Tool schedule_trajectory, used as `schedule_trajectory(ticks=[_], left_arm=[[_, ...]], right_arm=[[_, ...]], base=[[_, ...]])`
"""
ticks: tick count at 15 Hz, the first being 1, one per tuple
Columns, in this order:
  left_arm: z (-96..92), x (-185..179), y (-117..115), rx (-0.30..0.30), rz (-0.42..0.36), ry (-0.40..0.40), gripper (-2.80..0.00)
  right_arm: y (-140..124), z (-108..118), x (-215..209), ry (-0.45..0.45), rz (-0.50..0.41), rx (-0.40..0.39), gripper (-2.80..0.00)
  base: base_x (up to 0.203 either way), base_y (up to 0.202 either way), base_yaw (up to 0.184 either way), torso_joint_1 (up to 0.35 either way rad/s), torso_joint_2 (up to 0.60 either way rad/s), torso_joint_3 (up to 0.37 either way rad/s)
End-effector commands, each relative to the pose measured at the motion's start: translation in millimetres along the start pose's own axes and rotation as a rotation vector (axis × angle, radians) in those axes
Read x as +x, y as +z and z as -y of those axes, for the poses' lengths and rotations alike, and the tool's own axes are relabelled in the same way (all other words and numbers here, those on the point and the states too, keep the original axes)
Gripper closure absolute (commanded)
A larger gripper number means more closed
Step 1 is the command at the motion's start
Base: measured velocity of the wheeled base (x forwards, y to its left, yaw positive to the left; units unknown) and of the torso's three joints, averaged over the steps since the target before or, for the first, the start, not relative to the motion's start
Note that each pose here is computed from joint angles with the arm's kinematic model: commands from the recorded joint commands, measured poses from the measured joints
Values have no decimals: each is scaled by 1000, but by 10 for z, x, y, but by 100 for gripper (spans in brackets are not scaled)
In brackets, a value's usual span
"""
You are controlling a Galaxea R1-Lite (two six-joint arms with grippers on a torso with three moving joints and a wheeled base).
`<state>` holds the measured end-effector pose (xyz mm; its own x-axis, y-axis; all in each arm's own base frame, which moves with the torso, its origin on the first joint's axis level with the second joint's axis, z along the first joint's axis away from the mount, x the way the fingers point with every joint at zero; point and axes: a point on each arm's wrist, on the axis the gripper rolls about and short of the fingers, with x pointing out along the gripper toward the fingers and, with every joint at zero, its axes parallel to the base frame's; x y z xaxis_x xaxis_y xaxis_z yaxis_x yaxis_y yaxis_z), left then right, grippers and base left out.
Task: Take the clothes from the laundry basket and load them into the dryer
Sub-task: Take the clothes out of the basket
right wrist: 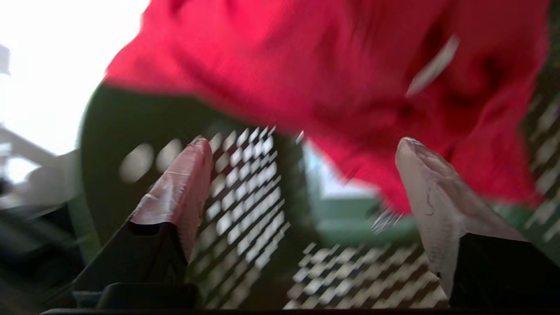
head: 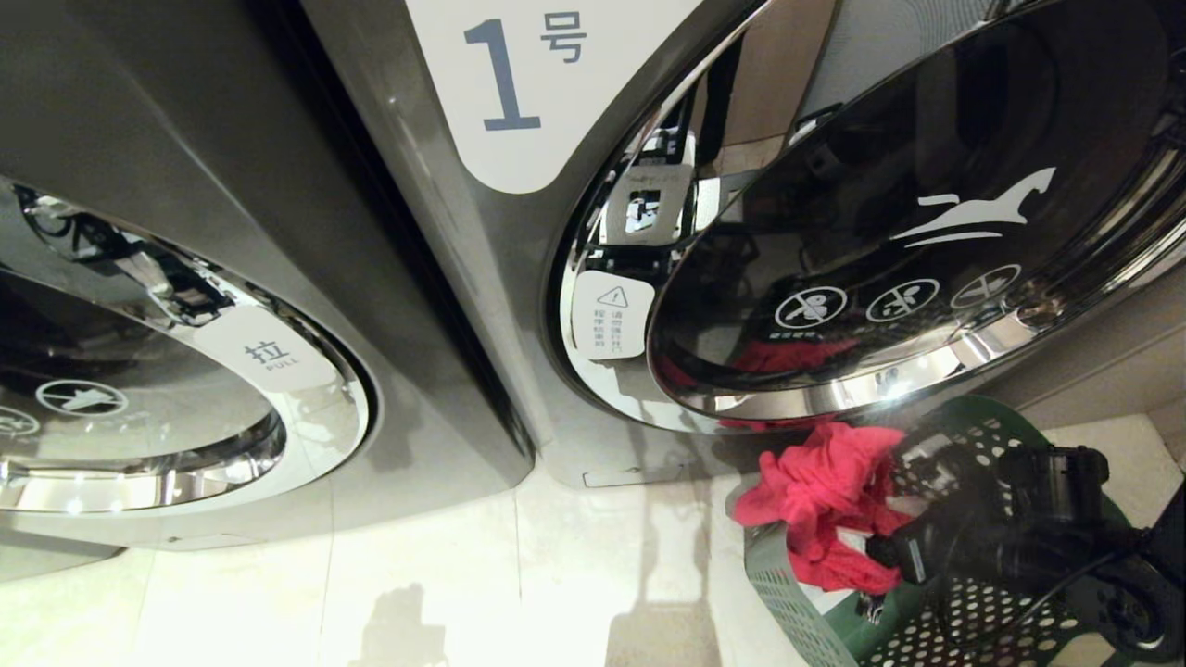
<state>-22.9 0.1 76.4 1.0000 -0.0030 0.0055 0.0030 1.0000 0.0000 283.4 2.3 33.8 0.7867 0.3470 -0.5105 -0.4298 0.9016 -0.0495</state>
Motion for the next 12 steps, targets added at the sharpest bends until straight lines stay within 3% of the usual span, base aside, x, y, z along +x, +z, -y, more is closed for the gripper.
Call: schedule_trajectory(ticks=[1,4,12], left_arm=[[0,-1,-1,0,2,0,0],[0,-1,-1,0,2,0,0],[0,-1,-1,0,2,0,0]], right_arm=[[-50,43,138,-1,11,-15,-280],[-67,64,206,-20,66,-41,-280],[-92,103,307,-78,82,-46,-280]], base=[[0,0,0,0,0,0],[0,0,0,0,0,0],[0,0,0,0,0,0]])
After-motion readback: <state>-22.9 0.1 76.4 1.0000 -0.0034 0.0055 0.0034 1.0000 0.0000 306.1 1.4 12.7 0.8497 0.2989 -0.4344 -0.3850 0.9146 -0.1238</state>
